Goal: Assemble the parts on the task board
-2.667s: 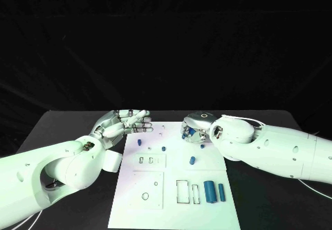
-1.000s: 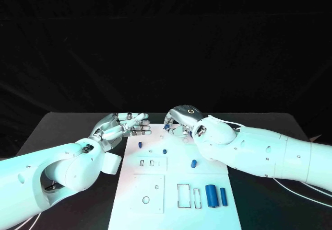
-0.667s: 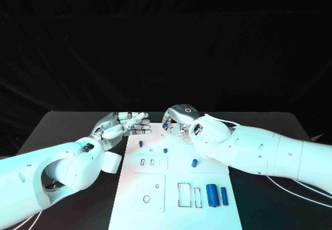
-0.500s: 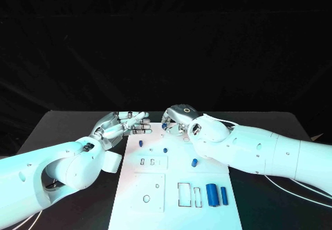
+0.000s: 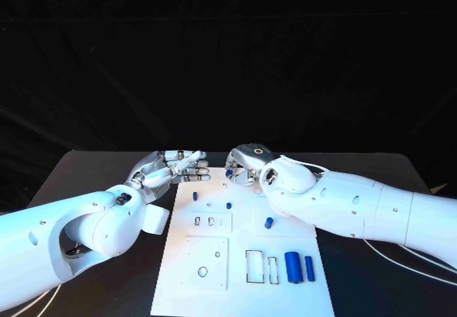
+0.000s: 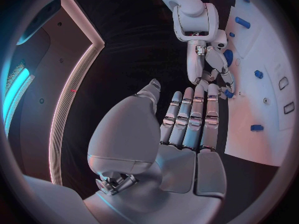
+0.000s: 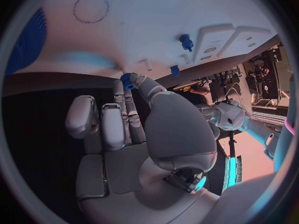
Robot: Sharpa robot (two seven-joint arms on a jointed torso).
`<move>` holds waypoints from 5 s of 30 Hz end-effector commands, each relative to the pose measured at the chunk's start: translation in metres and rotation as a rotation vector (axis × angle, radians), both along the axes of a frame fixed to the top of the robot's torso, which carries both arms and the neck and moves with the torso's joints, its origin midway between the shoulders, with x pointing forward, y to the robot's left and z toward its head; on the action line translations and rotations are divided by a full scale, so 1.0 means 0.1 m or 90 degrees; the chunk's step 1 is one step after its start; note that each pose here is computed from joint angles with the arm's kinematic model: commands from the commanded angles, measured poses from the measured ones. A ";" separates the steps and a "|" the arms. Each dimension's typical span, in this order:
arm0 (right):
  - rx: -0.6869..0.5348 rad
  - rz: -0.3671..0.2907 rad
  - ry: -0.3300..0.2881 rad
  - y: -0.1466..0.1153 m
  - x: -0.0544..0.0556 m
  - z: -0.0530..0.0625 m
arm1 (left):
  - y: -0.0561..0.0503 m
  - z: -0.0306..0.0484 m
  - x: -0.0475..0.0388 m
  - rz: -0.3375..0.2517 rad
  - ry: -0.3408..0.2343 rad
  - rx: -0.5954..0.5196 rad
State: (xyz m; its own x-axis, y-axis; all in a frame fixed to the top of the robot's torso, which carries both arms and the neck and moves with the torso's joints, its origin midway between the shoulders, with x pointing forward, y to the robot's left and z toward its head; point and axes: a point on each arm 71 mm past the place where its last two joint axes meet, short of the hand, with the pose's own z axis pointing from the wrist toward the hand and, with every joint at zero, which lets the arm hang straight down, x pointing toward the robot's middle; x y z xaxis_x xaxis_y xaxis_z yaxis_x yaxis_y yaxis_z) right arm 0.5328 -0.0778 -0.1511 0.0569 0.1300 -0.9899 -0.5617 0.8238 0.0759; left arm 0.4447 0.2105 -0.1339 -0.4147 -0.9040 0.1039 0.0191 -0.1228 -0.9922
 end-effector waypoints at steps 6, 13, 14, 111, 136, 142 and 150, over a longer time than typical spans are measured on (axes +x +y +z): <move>-0.018 -0.006 0.013 0.01 0.02 -0.05 | -0.03 0.022 0.000 -0.013 -0.004 -0.007; -0.017 -0.009 0.013 0.01 0.04 -0.05 | -0.03 0.028 0.002 -0.013 -0.005 -0.007; -0.018 -0.008 0.015 0.02 0.04 -0.05 | -0.03 0.028 0.002 -0.013 -0.005 -0.007; -0.006 -0.146 0.198 -1.15 -0.05 -0.02 | 0.04 0.002 0.057 -0.004 0.002 -0.001; 0.015 -0.114 0.058 -0.95 -0.16 0.13 | 0.05 -0.001 0.063 -0.004 0.002 -0.001; 0.030 -0.055 0.017 -0.69 -0.36 0.22 | 0.06 -0.004 0.075 0.000 0.001 0.000; 0.035 -0.001 0.002 -0.28 -0.43 0.25 | 0.08 -0.010 0.089 0.004 0.004 -0.002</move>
State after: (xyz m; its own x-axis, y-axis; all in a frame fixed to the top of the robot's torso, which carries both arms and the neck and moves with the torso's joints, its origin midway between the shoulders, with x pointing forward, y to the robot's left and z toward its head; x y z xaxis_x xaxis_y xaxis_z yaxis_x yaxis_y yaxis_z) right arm 0.4903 -0.1098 -0.1286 0.0036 0.1907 -0.9816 -0.5426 0.8249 0.1583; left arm 0.4538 0.2205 -0.1362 -0.3935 -0.9143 0.0961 0.0135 -0.1102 -0.9938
